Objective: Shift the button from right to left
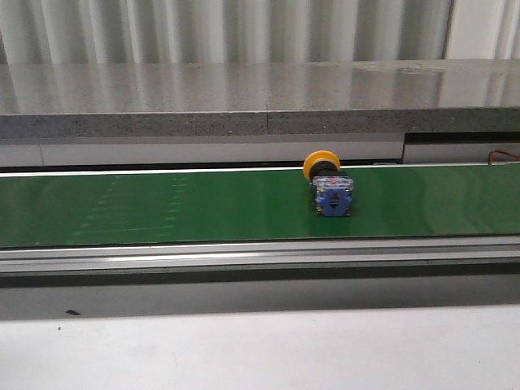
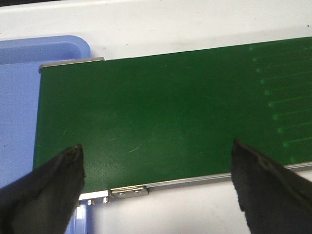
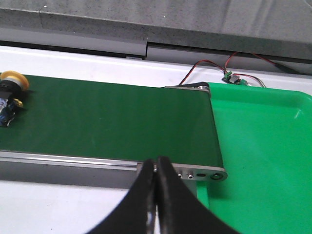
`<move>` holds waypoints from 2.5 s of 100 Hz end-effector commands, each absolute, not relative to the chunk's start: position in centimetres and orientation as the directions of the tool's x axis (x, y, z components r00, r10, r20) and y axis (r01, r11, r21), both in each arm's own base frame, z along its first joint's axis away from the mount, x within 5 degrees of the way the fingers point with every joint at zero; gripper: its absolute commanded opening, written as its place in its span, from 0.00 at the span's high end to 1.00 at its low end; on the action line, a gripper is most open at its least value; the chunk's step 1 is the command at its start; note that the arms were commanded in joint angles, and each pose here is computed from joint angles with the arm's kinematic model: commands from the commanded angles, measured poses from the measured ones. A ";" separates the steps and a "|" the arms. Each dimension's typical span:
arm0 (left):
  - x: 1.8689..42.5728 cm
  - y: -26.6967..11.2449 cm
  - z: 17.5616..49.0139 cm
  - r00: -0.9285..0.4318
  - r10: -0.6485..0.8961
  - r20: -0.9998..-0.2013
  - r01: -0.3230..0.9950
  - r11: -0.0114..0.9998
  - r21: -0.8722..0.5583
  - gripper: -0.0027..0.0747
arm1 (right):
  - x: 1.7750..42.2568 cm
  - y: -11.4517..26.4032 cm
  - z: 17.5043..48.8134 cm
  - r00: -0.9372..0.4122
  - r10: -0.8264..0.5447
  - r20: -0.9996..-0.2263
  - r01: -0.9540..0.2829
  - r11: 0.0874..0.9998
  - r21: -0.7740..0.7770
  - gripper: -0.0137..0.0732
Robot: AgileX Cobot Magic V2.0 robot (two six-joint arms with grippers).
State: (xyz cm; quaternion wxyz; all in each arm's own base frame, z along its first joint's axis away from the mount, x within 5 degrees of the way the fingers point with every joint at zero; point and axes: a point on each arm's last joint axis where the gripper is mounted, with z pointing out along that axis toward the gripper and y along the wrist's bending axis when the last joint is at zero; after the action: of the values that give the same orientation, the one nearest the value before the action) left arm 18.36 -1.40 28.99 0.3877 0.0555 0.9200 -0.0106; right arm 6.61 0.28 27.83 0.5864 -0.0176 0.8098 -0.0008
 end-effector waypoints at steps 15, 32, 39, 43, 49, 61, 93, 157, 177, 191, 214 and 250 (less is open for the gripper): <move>19.9 -1.8 30.6 -0.612 0.039 -0.790 0.099 0.995 -0.028 0.14 | 6.8 0.2 29.3 -0.221 -0.040 -0.975 -0.017 0.999 -0.038 0.92; 20.5 -2.4 31.2 -0.680 -0.012 -0.733 0.096 0.990 -0.106 0.14 | 6.8 0.2 29.3 -0.221 -0.040 -0.975 -0.017 0.999 -0.038 0.92; 21.0 -3.0 31.7 -0.724 -0.037 -0.688 0.101 0.982 -0.159 0.14 | 6.8 0.2 29.3 -0.221 -0.040 -0.975 -0.017 0.999 -0.038 0.92; 21.5 -3.6 32.0 -0.751 -0.050 -0.659 0.108 0.974 -0.198 0.14 | 6.8 0.2 29.3 -0.221 -0.040 -0.975 -0.017 0.999 -0.038 0.92; 22.1 -4.5 32.3 -0.780 -0.057 -0.623 0.121 0.963 -0.240 0.14 | 6.8 0.2 29.3 -0.221 -0.040 -0.975 -0.017 0.999 -0.038 0.92; 23.6 -6.8 32.4 -0.815 -0.047 -0.577 0.143 0.949 -0.280 0.14 | 6.8 0.2 29.3 -0.221 -0.040 -0.975 -0.017 0.999 -0.038 0.92; 27.3 -14.1 31.5 -0.891 0.051 -0.452 0.210 0.928 -0.308 0.14 | 6.8 0.2 29.3 -0.221 -0.040 -0.975 -0.017 0.999 -0.038 0.92; 32.9 -21.8 28.5 -0.945 0.138 -0.297 0.206 0.954 -0.215 0.14 | 6.8 0.2 29.3 -0.221 -0.040 -0.975 -0.017 0.999 -0.038 0.92; 33.6 -21.6 27.0 -0.955 0.129 -0.268 0.174 0.973 -0.152 0.14 | 6.8 0.2 29.3 -0.221 -0.040 -0.975 -0.017 0.999 -0.038 0.92; 33.7 -21.4 26.3 -0.963 0.132 -0.237 0.162 0.981 -0.111 0.19 | 6.8 0.2 29.3 -0.221 -0.040 -0.975 -0.017 0.999 -0.038 0.92; 33.6 -21.2 26.2 -0.967 0.138 -0.216 0.159 0.984 -0.085 0.68 | 6.8 0.2 29.3 -0.221 -0.040 -0.975 -0.017 0.999 -0.038 0.92; 34.0 -21.2 28.8 -0.944 0.136 -0.300 0.171 0.981 -0.093 0.89 | 6.8 0.2 29.3 -0.221 -0.040 -0.975 -0.017 0.999 -0.038 0.92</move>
State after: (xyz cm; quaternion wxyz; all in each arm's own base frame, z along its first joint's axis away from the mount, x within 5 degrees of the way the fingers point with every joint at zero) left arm 34.30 -21.31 24.55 0.0882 0.0810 0.9922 -0.0336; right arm 6.61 0.28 27.83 0.5864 -0.0179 0.8098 -0.0010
